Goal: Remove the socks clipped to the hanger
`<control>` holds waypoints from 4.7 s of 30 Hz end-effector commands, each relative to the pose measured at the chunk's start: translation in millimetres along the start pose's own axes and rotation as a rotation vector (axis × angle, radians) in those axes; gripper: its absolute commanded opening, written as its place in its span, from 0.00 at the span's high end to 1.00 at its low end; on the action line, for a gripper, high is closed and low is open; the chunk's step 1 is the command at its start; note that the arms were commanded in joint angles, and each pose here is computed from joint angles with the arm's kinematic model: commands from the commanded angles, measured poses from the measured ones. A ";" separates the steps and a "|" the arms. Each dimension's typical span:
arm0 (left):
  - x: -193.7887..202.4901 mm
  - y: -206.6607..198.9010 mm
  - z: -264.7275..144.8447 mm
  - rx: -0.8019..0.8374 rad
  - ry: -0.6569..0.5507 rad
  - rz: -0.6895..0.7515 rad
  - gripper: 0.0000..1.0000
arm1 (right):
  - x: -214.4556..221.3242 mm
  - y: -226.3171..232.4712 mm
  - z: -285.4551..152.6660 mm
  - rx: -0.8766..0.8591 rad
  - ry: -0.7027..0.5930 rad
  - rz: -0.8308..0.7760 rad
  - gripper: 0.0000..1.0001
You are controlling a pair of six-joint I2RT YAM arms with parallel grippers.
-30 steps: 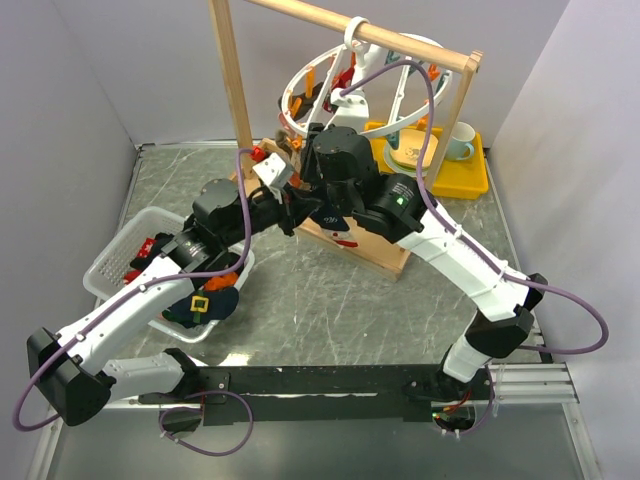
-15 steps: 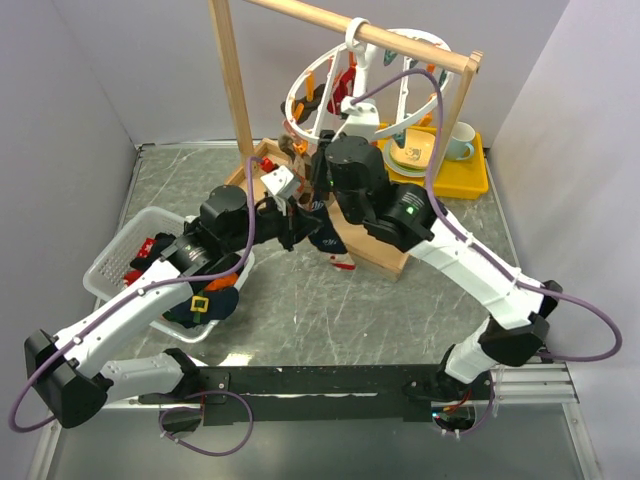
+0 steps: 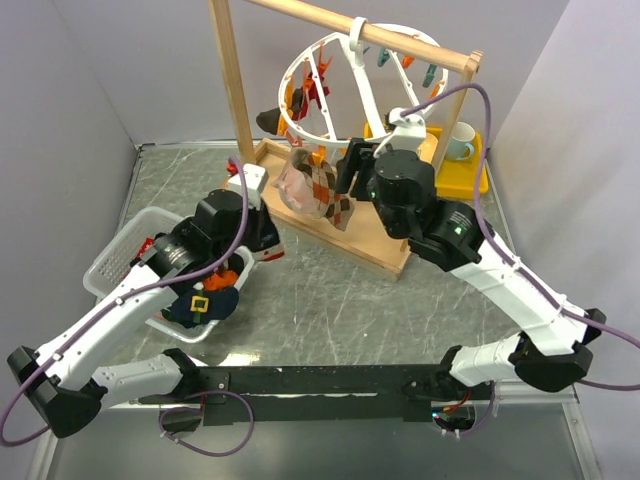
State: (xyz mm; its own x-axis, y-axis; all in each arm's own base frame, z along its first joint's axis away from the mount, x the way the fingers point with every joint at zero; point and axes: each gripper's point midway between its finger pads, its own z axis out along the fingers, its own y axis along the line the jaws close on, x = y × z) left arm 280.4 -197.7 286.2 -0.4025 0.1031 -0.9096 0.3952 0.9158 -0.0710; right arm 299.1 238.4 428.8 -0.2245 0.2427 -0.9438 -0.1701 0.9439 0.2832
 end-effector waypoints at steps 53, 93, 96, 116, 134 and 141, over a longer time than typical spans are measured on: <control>-94.2 -50.2 -7.1 0.419 -0.332 -0.197 0.21 | 50.9 -53.2 -59.3 -0.167 0.129 0.049 0.00; -99.9 -53.8 40.8 0.290 -0.315 -0.147 0.99 | 55.4 -54.4 -68.3 -0.253 0.029 0.088 0.00; -101.7 -65.2 26.8 0.316 -0.330 -0.143 0.99 | 43.4 -45.1 -71.4 -0.308 0.002 0.033 0.00; -116.3 -132.2 -35.8 0.441 -0.427 -0.104 0.99 | 29.4 -31.0 -80.2 -0.385 0.001 -0.002 0.00; -90.2 -189.4 -41.0 0.538 -0.429 -0.042 0.99 | 11.4 -19.6 -67.6 -0.404 0.025 0.004 0.00; -76.8 -204.1 -38.0 0.551 -0.401 -0.020 0.99 | 11.2 -15.7 -60.5 -0.412 0.035 0.006 0.00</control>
State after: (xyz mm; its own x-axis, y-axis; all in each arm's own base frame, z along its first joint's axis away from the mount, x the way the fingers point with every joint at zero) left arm 206.5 -372.0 381.2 -0.1435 -0.1446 -0.9790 0.7797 0.5927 -0.2018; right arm 241.2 211.6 403.4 -0.2889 0.2050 -0.9352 -0.5137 0.7911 0.3321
